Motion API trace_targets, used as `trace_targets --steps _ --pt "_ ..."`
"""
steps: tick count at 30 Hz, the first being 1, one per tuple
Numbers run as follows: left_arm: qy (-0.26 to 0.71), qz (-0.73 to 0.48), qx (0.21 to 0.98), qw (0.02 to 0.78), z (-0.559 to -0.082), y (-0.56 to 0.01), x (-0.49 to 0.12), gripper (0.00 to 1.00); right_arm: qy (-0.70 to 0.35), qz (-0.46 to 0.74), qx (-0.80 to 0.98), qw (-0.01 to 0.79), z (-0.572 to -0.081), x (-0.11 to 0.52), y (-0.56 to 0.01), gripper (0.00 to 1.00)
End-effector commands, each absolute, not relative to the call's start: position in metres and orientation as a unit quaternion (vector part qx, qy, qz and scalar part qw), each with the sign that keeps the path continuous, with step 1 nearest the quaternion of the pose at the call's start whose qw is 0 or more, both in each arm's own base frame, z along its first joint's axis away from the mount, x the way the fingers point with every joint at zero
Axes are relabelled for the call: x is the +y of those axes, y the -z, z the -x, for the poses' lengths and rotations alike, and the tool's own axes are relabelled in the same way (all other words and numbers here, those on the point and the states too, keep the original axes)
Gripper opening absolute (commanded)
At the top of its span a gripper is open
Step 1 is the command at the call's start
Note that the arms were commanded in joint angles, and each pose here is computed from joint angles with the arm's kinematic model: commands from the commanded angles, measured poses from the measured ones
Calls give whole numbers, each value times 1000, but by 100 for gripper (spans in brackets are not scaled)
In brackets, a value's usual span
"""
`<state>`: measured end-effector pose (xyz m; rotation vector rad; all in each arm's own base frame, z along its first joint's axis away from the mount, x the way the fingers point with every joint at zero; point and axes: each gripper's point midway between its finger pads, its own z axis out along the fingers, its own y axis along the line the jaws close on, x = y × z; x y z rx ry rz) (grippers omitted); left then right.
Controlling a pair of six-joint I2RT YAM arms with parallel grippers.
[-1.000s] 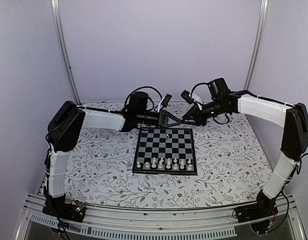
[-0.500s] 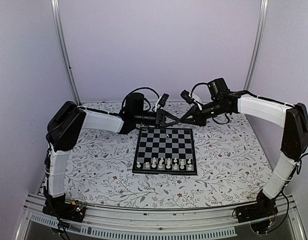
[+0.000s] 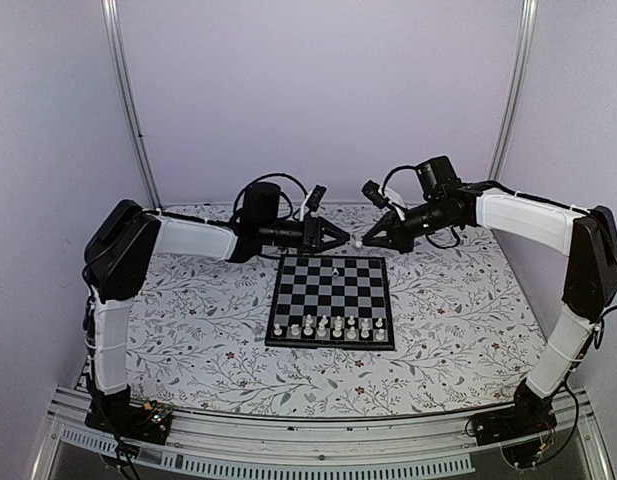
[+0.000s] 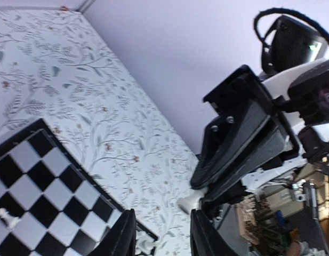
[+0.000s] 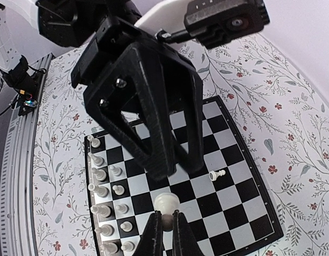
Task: Set up the chess pieces on the board
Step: Place the chess piece on the chessboard.
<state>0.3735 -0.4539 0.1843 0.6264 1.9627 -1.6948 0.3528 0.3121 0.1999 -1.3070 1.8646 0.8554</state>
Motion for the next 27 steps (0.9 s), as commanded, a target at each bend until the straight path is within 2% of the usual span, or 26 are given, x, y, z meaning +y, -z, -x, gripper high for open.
trace_targets --steps 1,7,13,16,27 --pt "503 -208 787 290 -407 -184 -409 39 -294 513 727 348 -355 311 -192 3" --pt "357 -182 861 312 -423 -183 -342 40 -240 563 720 329 -339 339 -177 3" --pt "263 -205 877 345 -423 -218 -304 42 -209 627 700 271 -314 379 -146 4" --pt "195 -208 889 357 -428 -214 -280 43 -195 649 694 243 -304 397 -132 4" --pt "212 -181 894 349 -427 -193 -253 43 -182 683 693 144 -282 439 -78 4"
